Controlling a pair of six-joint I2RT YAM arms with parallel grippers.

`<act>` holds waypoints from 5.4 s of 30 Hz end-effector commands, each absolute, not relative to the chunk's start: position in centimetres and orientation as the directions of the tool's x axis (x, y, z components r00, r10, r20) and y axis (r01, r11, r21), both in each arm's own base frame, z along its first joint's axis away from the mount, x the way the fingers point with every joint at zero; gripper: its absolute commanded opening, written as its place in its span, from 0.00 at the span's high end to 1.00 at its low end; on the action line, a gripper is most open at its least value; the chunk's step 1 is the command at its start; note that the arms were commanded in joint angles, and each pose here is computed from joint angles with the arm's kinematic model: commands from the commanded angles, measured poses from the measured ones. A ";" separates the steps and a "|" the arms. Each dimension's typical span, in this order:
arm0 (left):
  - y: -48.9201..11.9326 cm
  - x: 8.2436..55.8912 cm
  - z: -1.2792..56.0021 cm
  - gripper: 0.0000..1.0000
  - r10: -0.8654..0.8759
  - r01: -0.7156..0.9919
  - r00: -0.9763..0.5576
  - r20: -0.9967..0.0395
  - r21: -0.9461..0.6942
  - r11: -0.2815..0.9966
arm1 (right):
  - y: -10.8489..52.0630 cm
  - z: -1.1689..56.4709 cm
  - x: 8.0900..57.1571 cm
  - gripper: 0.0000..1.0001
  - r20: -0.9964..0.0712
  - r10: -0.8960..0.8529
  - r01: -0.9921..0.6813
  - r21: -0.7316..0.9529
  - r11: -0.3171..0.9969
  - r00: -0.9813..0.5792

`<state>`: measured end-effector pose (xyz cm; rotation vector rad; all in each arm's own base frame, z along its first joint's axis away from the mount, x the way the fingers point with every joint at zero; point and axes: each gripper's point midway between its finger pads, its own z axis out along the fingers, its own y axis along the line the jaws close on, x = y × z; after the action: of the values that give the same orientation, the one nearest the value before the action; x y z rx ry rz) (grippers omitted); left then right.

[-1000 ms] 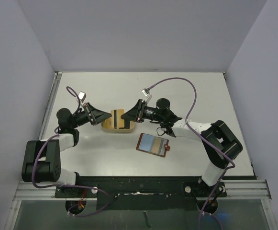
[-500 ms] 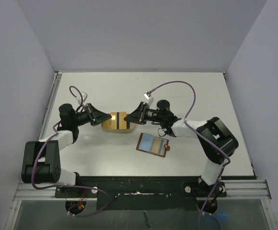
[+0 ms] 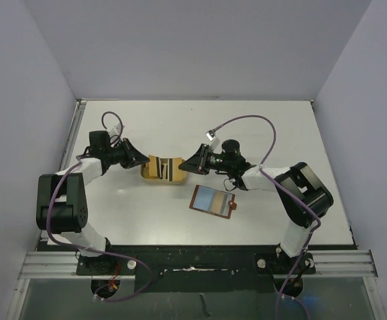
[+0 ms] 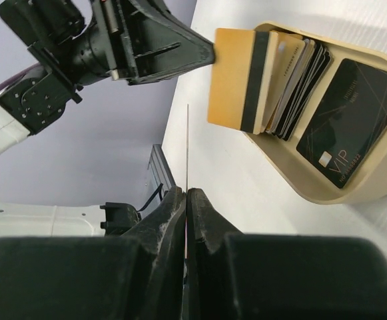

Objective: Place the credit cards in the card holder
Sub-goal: Pick up the credit card from the storage box, then place the credit card in the storage box, then insert the credit card into the card holder.

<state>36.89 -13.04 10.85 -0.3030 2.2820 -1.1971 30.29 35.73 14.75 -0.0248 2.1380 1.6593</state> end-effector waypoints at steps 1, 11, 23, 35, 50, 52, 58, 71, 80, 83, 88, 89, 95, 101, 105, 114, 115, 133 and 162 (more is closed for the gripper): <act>-11.7 37.5 8.3 1.00 -0.380 0.011 -0.855 -0.354 -0.744 0.668 | 35.2 16.8 30.5 1.00 -0.421 0.252 -0.348 0.892 0.288 -0.871; -9.8 38.1 6.1 0.87 -0.358 -0.060 -0.869 -0.341 -0.645 0.761 | 34.1 16.5 30.3 1.00 -0.439 0.255 -0.347 0.875 0.336 -0.861; -10.1 38.3 10.0 0.72 -0.296 -0.010 -0.826 -0.480 -0.511 0.859 | 29.6 12.2 28.3 1.00 -0.431 0.253 -0.222 0.785 0.578 -0.866; -18.6 32.8 12.6 0.72 -0.157 0.188 -0.839 -0.522 -0.548 0.815 | 23.5 9.1 24.9 1.00 -0.395 0.329 -0.032 0.680 0.733 -0.858; -27.0 26.0 9.5 0.76 -0.044 0.277 -0.878 -0.476 -0.582 0.765 | 19.6 7.2 22.8 1.00 -0.328 0.421 0.139 0.626 0.767 -0.846; -27.6 25.5 8.5 0.76 -0.024 0.280 -0.883 -0.469 -0.568 0.774 | 19.8 7.0 22.7 1.00 -0.322 0.418 0.132 0.639 0.758 -0.849; -28.2 24.5 5.7 0.81 0.036 0.287 -0.891 -0.453 -0.498 0.818 | 20.3 6.1 22.1 1.00 -0.294 0.391 0.098 0.678 0.728 -0.872; -28.5 23.5 2.1 0.86 0.106 0.295 -0.904 -0.414 -0.426 0.855 | 20.8 6.1 21.9 1.00 -0.287 0.384 0.034 0.762 0.647 -0.878; -29.2 22.7 1.4 0.92 0.132 0.307 -0.908 -0.397 -0.417 0.855 | 20.7 4.3 21.9 1.00 -0.246 0.355 0.023 0.794 0.608 -0.902; -29.1 22.5 1.2 0.93 0.136 0.306 -0.911 -0.390 -0.414 0.857 | 20.7 3.7 21.8 0.99 -0.236 0.342 0.022 0.795 0.607 -0.909; -29.0 22.3 1.0 0.94 0.134 0.303 -0.912 -0.388 -0.415 0.858 | 20.4 3.2 22.0 0.98 -0.252 0.329 0.005 0.786 0.618 -0.910; -28.9 22.3 0.8 0.94 0.134 0.302 -0.912 -0.387 -0.414 0.859 | 20.4 3.2 22.0 0.98 -0.259 0.323 -0.003 0.785 0.619 -0.910; -28.6 22.1 0.6 0.94 0.133 0.295 -0.915 -0.380 -0.408 0.864 | 19.8 2.9 22.5 0.97 -0.295 0.285 -0.032 0.744 0.667 -0.912; -28.7 22.0 0.7 0.94 0.125 0.291 -0.917 -0.380 -0.419 0.860 | 19.4 2.7 22.8 0.97 -0.286 0.287 -0.024 0.746 0.666 -0.914; -28.9 21.8 0.8 0.94 0.124 0.291 -0.916 -0.381 -0.422 0.859 | 19.5 2.4 23.0 0.97 -0.274 0.286 -0.019 0.752 0.659 -0.918; -29.3 21.4 0.2 0.95 0.117 0.284 -0.922 -0.369 -0.438 0.853 | 19.7 2.4 23.6 0.97 -0.277 0.271 -0.030 0.748 0.663 -0.922; -29.4 21.4 0.2 0.95 0.119 0.286 -0.921 -0.371 -0.436 0.853 | 19.7 2.5 23.7 0.97 -0.279 0.268 -0.033 0.747 0.664 -0.922; -29.2 20.9 -0.4 0.95 0.117 0.276 -0.924 -0.363 -0.425 0.862 | 19.7 2.1 25.3 0.98 -0.324 0.273 -0.059 0.733 0.677 -0.906; -29.1 20.9 -0.8 0.95 0.116 0.269 -0.924 -0.364 -0.405 0.874 | 20.0 1.7 26.3 0.99 -0.288 0.319 -0.024 0.775 0.632 -0.903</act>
<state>22.05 -30.23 1.57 0.2728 2.6493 -0.7480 25.35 20.26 2.13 0.2221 2.4693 1.2186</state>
